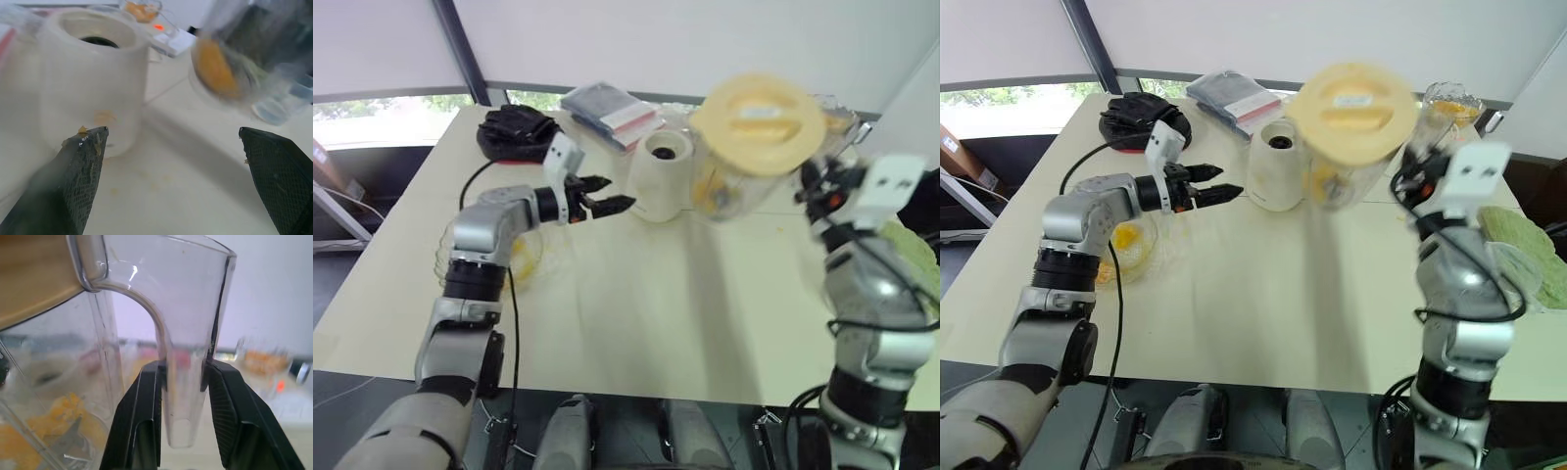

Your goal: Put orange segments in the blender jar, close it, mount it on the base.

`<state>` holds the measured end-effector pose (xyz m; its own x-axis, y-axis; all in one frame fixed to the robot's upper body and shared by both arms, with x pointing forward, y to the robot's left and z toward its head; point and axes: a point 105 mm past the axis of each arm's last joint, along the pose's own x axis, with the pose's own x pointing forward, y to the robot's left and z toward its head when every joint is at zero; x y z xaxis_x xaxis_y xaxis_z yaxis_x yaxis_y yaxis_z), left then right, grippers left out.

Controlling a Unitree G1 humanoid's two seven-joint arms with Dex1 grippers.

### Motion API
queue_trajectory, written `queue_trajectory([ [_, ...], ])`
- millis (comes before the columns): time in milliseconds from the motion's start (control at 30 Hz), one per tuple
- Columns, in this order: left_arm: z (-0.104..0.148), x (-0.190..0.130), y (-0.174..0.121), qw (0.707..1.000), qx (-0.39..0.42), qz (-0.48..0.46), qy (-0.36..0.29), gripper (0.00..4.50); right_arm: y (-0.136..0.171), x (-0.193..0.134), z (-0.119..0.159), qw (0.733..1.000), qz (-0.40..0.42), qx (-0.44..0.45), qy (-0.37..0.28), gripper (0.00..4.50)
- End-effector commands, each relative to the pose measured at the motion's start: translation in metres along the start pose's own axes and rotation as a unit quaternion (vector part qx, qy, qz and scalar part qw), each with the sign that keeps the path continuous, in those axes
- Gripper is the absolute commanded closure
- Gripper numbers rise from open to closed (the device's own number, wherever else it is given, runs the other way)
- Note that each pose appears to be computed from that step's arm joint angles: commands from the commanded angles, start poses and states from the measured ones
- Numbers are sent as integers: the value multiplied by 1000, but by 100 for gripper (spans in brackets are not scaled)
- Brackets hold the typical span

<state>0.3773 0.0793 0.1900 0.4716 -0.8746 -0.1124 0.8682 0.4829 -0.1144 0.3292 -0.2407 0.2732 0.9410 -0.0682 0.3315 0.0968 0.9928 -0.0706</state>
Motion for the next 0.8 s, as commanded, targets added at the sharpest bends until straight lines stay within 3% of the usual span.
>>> queue_trajectory([
  [33, 10, -5, -19, 999, 34, -25, -20, 4, -9, 22, 38, 999, 10, -5, -39, 369],
  [233, 13, -16, -34, 997, 26, -23, -67, 4, -15, 80, 62, 1000, 4, -2, -30, 369],
  [433, 14, -34, -39, 993, 19, 18, -114, 4, 15, 120, 58, 999, 29, -9, -19, 369],
  [800, 8, -60, -52, 984, 39, 87, -148, 4, 55, 147, 47, 998, 59, 19, -4, 369],
])
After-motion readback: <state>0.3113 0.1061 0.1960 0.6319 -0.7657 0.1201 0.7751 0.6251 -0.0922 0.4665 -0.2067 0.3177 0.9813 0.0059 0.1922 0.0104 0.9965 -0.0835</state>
